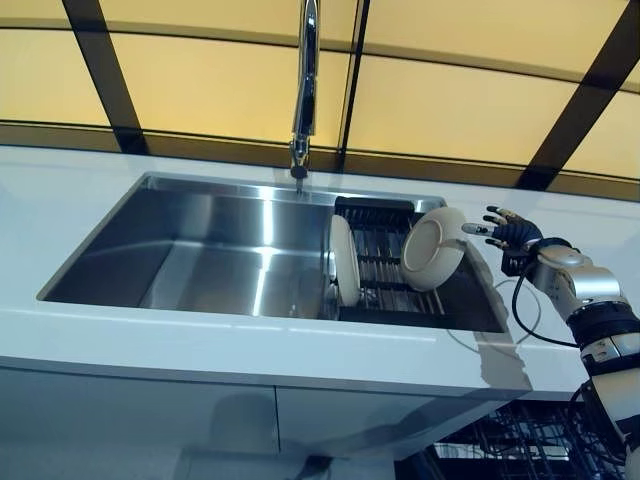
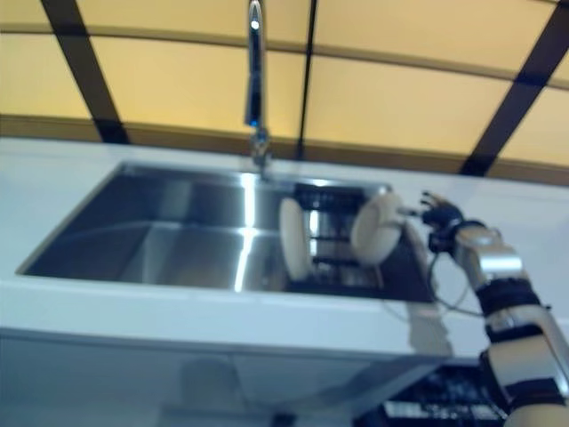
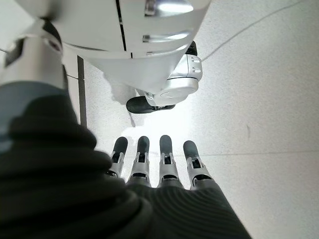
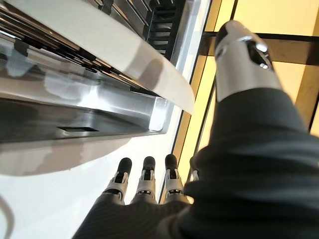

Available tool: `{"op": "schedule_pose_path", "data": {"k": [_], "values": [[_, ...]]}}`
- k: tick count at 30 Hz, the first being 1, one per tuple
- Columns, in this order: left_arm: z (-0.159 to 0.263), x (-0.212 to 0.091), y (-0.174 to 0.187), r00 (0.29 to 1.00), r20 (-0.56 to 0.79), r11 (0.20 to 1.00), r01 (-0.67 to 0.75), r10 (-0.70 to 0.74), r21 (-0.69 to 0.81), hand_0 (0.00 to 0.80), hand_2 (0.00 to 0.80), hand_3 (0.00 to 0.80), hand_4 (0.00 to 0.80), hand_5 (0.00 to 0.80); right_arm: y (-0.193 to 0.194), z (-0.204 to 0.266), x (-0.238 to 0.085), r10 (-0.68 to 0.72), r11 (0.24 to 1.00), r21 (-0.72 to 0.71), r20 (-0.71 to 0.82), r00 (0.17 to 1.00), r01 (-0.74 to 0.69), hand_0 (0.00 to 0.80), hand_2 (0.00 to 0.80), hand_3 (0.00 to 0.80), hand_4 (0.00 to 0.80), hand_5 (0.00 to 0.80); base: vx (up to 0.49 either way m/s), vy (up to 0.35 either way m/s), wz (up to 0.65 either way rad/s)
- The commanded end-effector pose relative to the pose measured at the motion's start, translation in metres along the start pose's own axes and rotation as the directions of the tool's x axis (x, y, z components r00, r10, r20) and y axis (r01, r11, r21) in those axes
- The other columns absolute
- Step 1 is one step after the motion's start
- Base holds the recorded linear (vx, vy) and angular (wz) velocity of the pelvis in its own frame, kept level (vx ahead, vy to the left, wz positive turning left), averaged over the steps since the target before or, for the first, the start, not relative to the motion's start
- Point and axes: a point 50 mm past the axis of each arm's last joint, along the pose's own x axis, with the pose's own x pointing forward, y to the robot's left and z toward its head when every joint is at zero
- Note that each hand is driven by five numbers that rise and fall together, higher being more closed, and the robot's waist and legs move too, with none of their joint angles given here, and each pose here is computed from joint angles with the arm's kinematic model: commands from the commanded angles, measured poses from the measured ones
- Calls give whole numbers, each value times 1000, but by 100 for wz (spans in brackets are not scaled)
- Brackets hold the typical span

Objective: Take plates into dishwasher

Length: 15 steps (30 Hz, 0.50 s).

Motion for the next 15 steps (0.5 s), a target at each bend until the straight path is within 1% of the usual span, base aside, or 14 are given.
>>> {"op": "schedule_pose_path", "data": {"k": [1, 15], "values": [[4, 0, 2, 1000, -15, 998, 2, -1, 63, 0, 0, 0, 0, 0, -29, 56, -10, -117, 987, -94, 124, 985, 129, 0, 0, 0, 0, 0, 0, 0, 0], [13, 1, -2, 1000, 25, 999, 11, -13, 49, 0, 0, 0, 0, 0, -26, 67, -9, -125, 983, -114, 137, 983, 141, 0, 0, 0, 0, 0, -32, -10, 0]]}}
